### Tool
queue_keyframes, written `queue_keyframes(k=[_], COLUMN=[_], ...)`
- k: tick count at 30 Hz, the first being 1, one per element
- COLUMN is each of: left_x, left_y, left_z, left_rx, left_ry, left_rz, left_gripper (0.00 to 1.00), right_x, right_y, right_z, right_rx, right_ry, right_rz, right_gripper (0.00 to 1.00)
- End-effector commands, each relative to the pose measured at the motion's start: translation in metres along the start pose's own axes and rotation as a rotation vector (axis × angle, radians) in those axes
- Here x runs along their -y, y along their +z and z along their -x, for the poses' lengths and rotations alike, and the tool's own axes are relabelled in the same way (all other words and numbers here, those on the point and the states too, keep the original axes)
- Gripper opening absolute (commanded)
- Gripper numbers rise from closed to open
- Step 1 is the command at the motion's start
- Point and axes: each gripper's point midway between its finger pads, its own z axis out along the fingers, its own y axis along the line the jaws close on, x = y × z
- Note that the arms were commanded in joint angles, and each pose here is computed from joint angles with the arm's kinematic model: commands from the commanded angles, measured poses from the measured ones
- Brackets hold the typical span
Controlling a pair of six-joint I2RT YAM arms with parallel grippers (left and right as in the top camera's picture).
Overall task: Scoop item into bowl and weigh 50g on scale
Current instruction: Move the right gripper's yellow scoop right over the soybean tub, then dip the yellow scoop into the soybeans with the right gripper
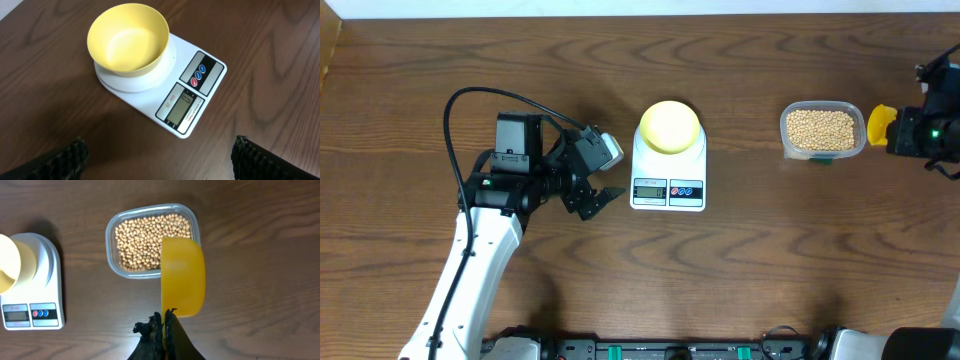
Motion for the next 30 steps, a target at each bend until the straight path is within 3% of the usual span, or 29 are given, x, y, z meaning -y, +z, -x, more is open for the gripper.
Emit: queue_keyframes(k=[1,19,30], left_x=[-0.007,-0.007,-0.007], left_y=[-0.005,-0.005,-0.005], left_z=[0.009,0.009,0.009], left_rx=[0.012,0.012,0.012], left_ry=[0.031,0.031,0.031], left_rz=[0.023,0.023,0.023], left_gripper=[0.93,0.93,0.93], right_x=[0.005,0.027,0.017], right_y=[0.005,0.063,0.121], right_z=[-0.001,0.0,0.021], right_rx=[-0.01,-0.106,-0.068], right_ry=[0.003,0.028,0.029], right_rz=[-0.005,-0.02,0.14], right_gripper=[0.01,0.01,0.01])
